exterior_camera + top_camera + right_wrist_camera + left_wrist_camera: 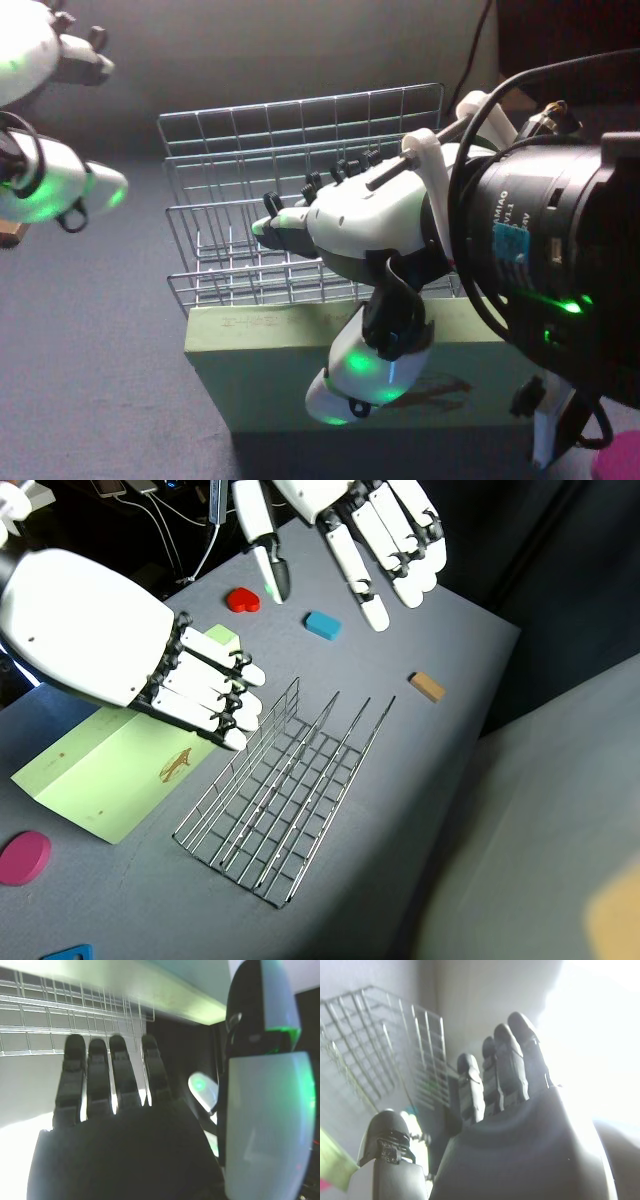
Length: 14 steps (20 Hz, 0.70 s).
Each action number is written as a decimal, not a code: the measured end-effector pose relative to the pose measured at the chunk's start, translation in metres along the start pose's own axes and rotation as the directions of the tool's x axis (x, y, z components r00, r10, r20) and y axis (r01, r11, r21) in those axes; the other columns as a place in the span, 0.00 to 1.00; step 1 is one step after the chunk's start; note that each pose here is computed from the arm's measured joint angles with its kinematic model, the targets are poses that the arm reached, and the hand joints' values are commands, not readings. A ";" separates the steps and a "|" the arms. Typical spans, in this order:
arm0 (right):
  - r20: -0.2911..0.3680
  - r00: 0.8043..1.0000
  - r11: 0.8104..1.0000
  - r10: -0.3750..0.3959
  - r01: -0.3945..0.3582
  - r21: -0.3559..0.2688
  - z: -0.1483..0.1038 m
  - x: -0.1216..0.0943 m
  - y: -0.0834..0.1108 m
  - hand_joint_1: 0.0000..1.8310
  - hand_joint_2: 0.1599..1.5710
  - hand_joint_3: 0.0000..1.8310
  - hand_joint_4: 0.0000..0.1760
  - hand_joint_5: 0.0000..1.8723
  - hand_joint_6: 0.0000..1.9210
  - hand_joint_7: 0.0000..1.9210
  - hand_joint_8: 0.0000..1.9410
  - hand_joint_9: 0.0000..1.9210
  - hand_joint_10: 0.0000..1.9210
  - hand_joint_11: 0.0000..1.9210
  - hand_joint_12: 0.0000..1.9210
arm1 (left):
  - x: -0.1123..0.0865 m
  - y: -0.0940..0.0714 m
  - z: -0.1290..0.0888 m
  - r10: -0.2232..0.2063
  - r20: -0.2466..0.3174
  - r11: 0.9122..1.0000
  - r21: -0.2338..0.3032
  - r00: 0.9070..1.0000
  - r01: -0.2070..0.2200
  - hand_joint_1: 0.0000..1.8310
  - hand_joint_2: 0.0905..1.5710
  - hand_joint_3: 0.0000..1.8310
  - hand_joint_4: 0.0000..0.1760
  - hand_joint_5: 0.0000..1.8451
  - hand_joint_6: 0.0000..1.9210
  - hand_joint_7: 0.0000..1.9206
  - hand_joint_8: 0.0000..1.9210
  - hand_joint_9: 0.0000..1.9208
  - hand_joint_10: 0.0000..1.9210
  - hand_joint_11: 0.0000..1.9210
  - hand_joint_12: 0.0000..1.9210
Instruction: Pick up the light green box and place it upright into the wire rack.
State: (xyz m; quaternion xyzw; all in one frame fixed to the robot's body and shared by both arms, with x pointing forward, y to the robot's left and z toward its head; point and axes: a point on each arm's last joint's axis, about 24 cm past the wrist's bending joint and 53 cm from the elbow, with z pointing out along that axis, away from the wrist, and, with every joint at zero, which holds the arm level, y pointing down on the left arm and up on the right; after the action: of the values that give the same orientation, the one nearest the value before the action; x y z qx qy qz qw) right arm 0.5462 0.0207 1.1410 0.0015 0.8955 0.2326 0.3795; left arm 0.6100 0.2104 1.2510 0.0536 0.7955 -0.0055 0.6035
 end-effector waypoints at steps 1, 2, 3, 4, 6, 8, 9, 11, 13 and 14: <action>0.000 1.000 1.000 0.000 0.000 0.000 0.000 0.000 0.000 0.40 0.50 0.00 0.67 0.00 0.00 0.00 0.00 0.00 0.00 0.00 0.17 | 0.001 0.005 0.001 0.016 -0.003 1.000 -0.014 1.000 -0.016 0.09 0.72 0.00 0.63 0.15 0.00 0.10 0.00 0.11 0.00 0.00 0.35; 0.001 1.000 1.000 -0.002 0.002 -0.003 0.000 0.000 0.001 0.40 0.50 0.00 0.67 0.00 0.00 0.00 0.00 0.00 0.00 0.00 0.17 | 0.001 0.010 0.001 0.031 -0.006 0.999 -0.023 1.000 -0.031 0.09 0.72 0.00 0.62 0.16 0.00 0.10 0.00 0.11 0.00 0.00 0.35; 0.000 1.000 1.000 -0.006 0.006 -0.005 0.001 0.002 0.001 0.40 0.50 0.00 0.67 0.00 0.00 0.00 0.00 0.00 0.00 0.00 0.19 | 0.001 0.013 0.000 0.054 -0.008 0.998 -0.029 0.999 -0.054 0.09 0.72 0.00 0.62 0.16 0.00 0.10 0.00 0.11 0.00 0.00 0.35; -0.003 1.000 1.000 -0.008 0.008 -0.003 0.002 0.003 0.000 0.40 0.50 0.00 0.66 0.00 0.00 0.00 0.00 0.00 0.00 0.00 0.19 | 0.001 0.013 0.000 0.072 -0.009 0.997 -0.029 0.997 -0.073 0.09 0.72 0.00 0.61 0.16 0.00 0.10 0.00 0.11 0.00 0.00 0.35; -0.013 1.000 1.000 -0.003 0.003 0.000 0.002 0.006 -0.001 0.40 0.51 0.00 0.64 0.01 0.00 0.02 0.00 0.00 0.00 0.00 0.23 | 0.004 0.012 0.000 0.085 -0.022 0.996 -0.024 0.996 -0.086 0.09 0.72 0.00 0.59 0.16 0.00 0.10 0.00 0.11 0.00 0.00 0.35; -0.005 1.000 1.000 -0.009 0.009 -0.002 0.002 0.004 0.000 0.40 0.54 0.01 0.48 0.03 0.00 0.04 0.00 0.02 0.00 0.00 0.31 | 0.004 0.010 0.000 0.088 -0.020 0.996 -0.014 0.996 -0.088 0.09 0.72 0.00 0.60 0.16 0.00 0.10 0.00 0.11 0.00 0.00 0.36; -0.004 1.000 1.000 -0.009 0.009 -0.002 0.002 0.004 0.000 0.41 0.56 0.01 0.41 0.06 0.01 0.07 0.00 0.05 0.01 0.00 0.36 | 0.003 0.010 0.000 0.091 -0.018 0.996 -0.015 0.996 -0.091 0.09 0.73 0.00 0.60 0.16 0.00 0.10 0.00 0.11 0.00 0.00 0.36; -0.004 1.000 1.000 -0.009 0.009 -0.003 0.002 0.004 0.000 0.48 0.56 0.00 0.16 0.14 0.01 0.16 0.01 0.13 0.01 0.00 0.52 | 0.003 0.011 0.001 0.092 -0.020 0.996 -0.017 0.996 -0.092 0.09 0.73 0.00 0.60 0.16 0.00 0.10 0.00 0.11 0.00 0.00 0.36; -0.005 1.000 1.000 -0.010 0.010 -0.004 0.002 0.004 0.000 0.51 0.59 0.00 0.00 0.23 0.01 0.27 0.01 0.23 0.02 0.06 0.62 | 0.003 0.013 0.001 0.093 -0.020 0.995 -0.021 0.995 -0.094 0.09 0.73 0.00 0.60 0.16 0.00 0.10 0.00 0.11 0.00 0.00 0.36; -0.005 1.000 1.000 -0.009 0.009 -0.004 0.002 0.004 0.000 0.53 0.60 0.00 0.00 0.27 0.01 0.31 0.01 0.27 0.02 0.10 0.63 | 0.003 0.013 0.001 0.098 -0.021 0.995 -0.022 0.995 -0.098 0.09 0.73 0.00 0.60 0.16 0.00 0.10 0.00 0.11 0.00 0.00 0.36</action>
State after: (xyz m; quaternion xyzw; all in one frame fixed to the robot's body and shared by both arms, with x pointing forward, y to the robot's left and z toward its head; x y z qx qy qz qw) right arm 0.5448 0.0225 1.1369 -0.0040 0.8959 0.2327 0.3784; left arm 0.6116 0.2239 1.2482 0.0855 0.7980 0.0339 0.5957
